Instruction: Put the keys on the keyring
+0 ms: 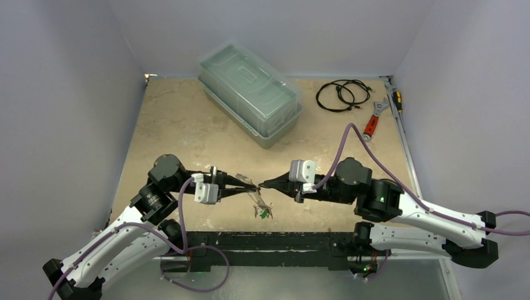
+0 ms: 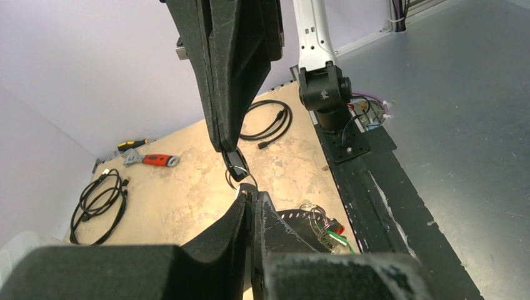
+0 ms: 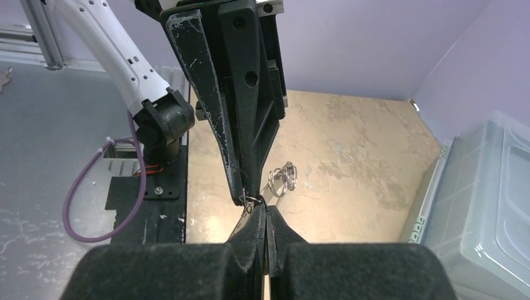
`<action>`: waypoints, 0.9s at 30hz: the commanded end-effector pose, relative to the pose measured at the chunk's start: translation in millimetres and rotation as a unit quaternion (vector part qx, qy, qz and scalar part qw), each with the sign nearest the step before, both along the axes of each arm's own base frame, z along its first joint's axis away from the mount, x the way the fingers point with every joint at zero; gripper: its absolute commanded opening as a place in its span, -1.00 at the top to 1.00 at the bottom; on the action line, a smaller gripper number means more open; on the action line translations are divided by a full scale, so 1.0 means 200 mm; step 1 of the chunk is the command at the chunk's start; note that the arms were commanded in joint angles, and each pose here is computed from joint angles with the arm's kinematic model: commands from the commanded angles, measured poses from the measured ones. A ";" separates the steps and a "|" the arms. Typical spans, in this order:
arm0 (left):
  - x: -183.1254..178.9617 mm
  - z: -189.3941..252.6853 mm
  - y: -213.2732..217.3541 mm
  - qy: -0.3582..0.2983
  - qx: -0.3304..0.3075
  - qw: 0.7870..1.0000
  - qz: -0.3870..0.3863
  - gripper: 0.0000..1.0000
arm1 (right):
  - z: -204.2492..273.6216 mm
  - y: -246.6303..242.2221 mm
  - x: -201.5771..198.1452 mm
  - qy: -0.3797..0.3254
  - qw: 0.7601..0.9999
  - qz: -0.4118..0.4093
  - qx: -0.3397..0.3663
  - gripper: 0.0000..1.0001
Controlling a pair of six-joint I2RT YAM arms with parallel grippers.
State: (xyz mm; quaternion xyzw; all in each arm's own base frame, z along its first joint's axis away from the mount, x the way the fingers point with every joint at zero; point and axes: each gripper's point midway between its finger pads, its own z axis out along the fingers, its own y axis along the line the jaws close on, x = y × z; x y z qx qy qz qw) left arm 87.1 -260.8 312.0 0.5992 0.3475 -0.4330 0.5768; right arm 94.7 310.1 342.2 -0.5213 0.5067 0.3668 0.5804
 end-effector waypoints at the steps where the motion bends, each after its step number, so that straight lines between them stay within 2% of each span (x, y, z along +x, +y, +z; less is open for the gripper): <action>1: 0.00 0.06 0.01 -0.028 -0.018 0.999 0.004 1.00 | 0.14 -0.02 0.01 -0.006 0.999 -0.013 0.044 1.00; 13: 0.00 0.07 0.01 -0.029 -0.018 0.999 0.002 1.00 | -0.05 -0.05 0.15 0.020 0.995 -0.100 0.012 1.00; 25: 0.07 0.07 0.01 -0.027 -0.015 0.998 0.047 1.00 | -0.06 -0.04 0.16 0.024 0.994 -0.104 0.018 1.00; 26: 0.07 0.07 0.02 -0.028 -0.015 0.998 0.048 1.00 | -0.06 -0.03 0.15 0.025 0.995 -0.096 0.018 0.96; 27: 0.07 0.07 0.02 -0.028 -0.016 0.998 0.048 1.00 | -0.07 -0.02 0.13 0.027 0.996 -0.083 0.018 0.74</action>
